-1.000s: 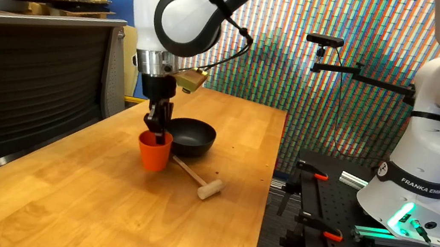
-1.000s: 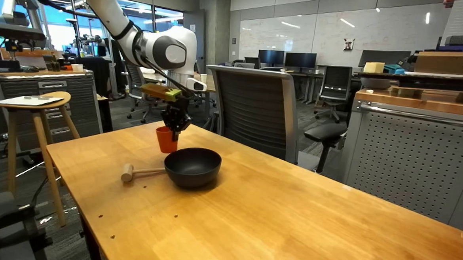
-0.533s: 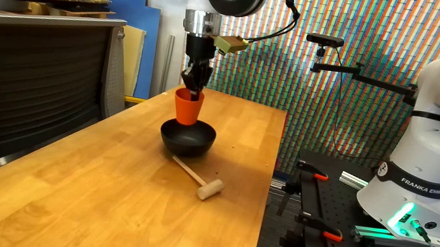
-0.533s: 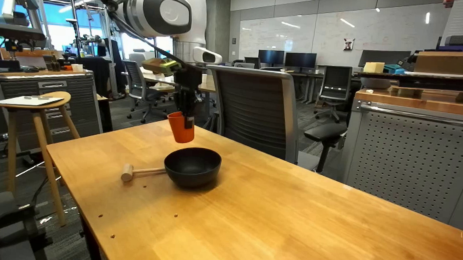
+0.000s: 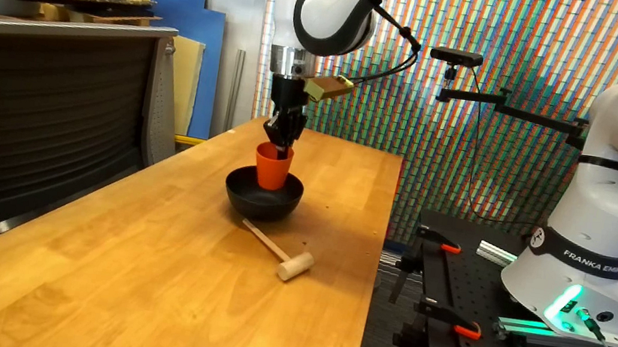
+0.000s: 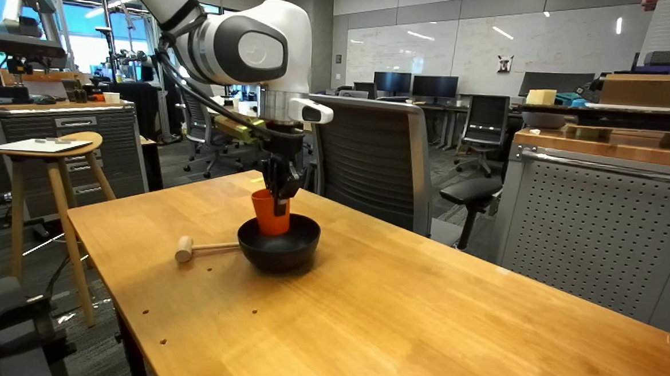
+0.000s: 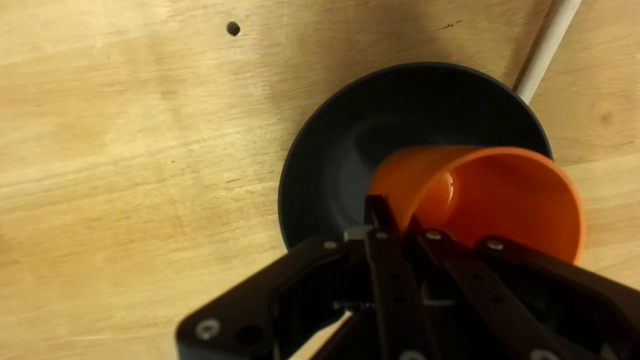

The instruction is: Place the orange cup in the bowl

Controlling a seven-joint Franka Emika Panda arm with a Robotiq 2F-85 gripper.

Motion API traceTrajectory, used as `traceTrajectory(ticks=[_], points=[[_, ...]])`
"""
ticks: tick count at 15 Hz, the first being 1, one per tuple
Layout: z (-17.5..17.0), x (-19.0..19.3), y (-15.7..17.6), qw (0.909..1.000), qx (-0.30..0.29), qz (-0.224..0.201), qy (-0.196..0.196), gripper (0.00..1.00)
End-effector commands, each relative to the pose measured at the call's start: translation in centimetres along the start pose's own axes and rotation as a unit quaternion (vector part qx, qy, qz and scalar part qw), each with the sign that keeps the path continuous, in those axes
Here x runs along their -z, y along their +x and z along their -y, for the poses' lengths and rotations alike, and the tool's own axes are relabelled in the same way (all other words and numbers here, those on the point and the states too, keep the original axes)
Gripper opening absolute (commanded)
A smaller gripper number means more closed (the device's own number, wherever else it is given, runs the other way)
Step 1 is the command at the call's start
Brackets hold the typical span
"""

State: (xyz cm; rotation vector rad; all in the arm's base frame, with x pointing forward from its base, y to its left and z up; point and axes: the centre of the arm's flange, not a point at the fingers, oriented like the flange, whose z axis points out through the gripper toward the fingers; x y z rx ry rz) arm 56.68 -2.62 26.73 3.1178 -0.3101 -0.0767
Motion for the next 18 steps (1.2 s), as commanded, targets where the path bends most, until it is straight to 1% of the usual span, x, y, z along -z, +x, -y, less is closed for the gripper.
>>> traceTrajectory(ticks=[1,4,5,6,7,8,9,12,13,14,15,16,17,18], points=[[1.0,-2.8,2.2,0.9999,-0.002,0.005,0.011,0.02],[0.4,-4.4,2.8,0.9997,-0.008,0.017,0.013,0.02],[0.3,-4.6,2.8,0.9996,-0.009,0.021,0.016,0.09],[0.5,-4.4,2.7,0.9995,-0.012,0.024,0.012,0.31],[0.9,-3.7,2.5,0.9995,-0.007,0.029,0.009,0.33],[1.6,-2.2,1.7,0.9997,0.002,0.022,0.007,0.34],[2.0,-0.8,1.3,0.9998,0.01,0.016,0.01,0.39],[3.4,5.2,-0.7,0.9991,0.036,-0.019,0.015,0.64],[4.0,7.2,-1.5,0.9981,0.051,-0.028,0.019,0.71],[4.6,9.0,-2.3,0.9969,0.069,-0.031,0.022,0.77],[5.1,11.0,-3.3,0.9956,0.084,-0.031,0.025,0.86],[5.7,13.0,-4.5,0.9938,0.102,-0.018,0.039,0.93],[5.5,8.9,-1.3,0.9969,0.071,-0.024,0.025,0.77],[6.0,10.7,-2.3,0.9958,0.084,-0.023,0.029,0.83]])
